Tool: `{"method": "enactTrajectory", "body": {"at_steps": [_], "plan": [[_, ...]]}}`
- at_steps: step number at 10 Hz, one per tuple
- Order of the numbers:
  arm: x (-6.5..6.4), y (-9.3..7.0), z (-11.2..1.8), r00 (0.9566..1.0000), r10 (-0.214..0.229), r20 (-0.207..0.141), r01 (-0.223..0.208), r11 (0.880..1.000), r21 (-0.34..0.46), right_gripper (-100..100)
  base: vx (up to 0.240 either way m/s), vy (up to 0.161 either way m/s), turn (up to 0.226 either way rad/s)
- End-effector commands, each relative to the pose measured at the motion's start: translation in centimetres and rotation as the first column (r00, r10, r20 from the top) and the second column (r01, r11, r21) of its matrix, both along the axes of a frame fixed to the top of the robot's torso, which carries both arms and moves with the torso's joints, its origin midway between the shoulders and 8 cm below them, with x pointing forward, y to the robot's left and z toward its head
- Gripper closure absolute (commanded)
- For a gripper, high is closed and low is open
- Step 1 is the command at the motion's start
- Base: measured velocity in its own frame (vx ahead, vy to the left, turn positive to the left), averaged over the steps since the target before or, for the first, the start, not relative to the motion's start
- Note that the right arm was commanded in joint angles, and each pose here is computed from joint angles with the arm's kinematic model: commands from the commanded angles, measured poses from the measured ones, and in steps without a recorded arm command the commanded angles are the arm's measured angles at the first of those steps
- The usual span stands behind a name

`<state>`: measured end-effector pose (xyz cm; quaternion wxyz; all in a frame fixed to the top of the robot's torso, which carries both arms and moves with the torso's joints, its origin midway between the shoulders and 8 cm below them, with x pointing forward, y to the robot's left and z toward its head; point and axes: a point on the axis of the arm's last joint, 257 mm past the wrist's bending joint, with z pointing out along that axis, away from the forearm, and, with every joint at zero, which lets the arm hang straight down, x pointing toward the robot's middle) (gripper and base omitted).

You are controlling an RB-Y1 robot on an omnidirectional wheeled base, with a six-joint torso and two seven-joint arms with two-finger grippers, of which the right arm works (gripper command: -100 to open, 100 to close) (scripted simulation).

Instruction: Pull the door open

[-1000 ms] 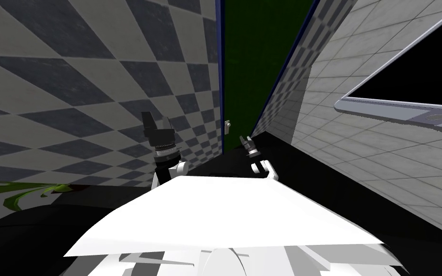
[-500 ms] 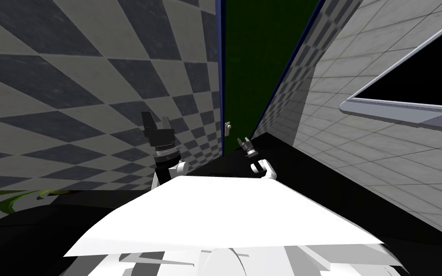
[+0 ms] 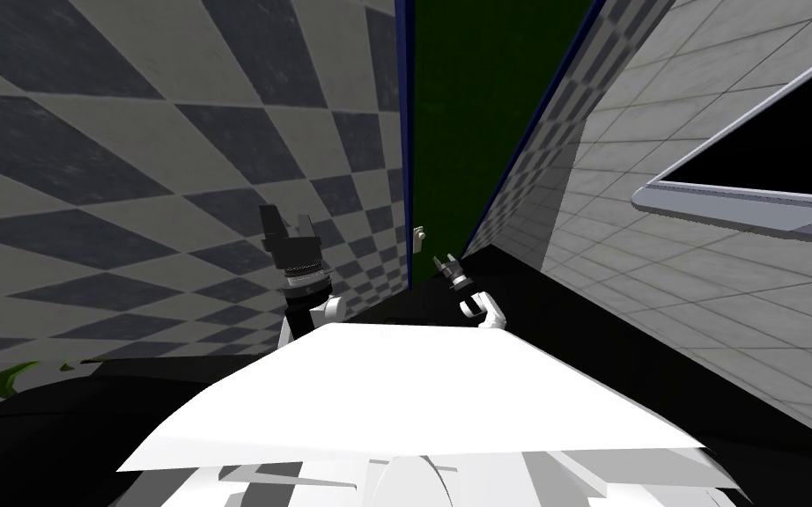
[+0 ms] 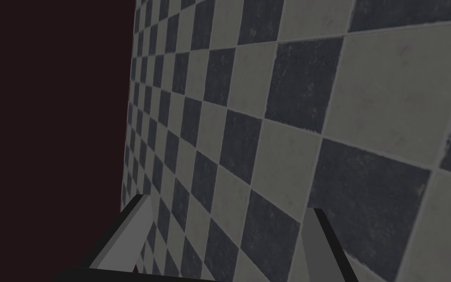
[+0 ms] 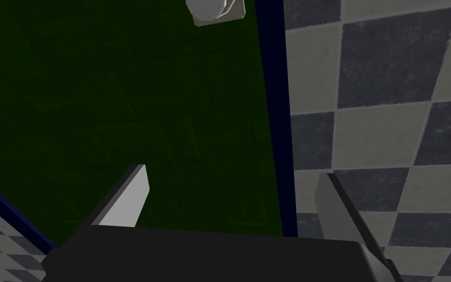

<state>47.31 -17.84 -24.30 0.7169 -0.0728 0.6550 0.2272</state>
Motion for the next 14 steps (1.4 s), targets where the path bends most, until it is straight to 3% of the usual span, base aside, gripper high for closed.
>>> {"method": "enactTrajectory", "body": {"at_steps": [1, 4, 8, 10, 13, 14], "plan": [[0.2, 0.2, -0.8, 0.9999, 0.01, -0.004, -0.01, 0.999, -0.036, -100, 0.097, -0.01, 0.014], [0.3, 0.7, -2.2, 0.9995, 0.028, -0.014, -0.029, 0.995, -0.096, -100, 0.095, -0.012, 0.01], [0.5, 1.5, -4.7, 0.9974, 0.064, -0.034, -0.069, 0.976, -0.205, -100, 0.16, -0.014, 0.015], [0.4, 1.6, -4.7, 0.9974, 0.064, -0.035, -0.07, 0.976, -0.206, -100, 0.107, -0.024, 0.007], [0.8, -3.5, -5.4, 0.9988, 0.017, -0.046, -0.026, 0.977, -0.211, -100, 0.074, 0.172, 0.163], [0.8, -4.4, -5.5, 0.9989, 0.007, -0.047, -0.017, 0.977, -0.211, -100, 0.121, 0.189, 0.11]]}}
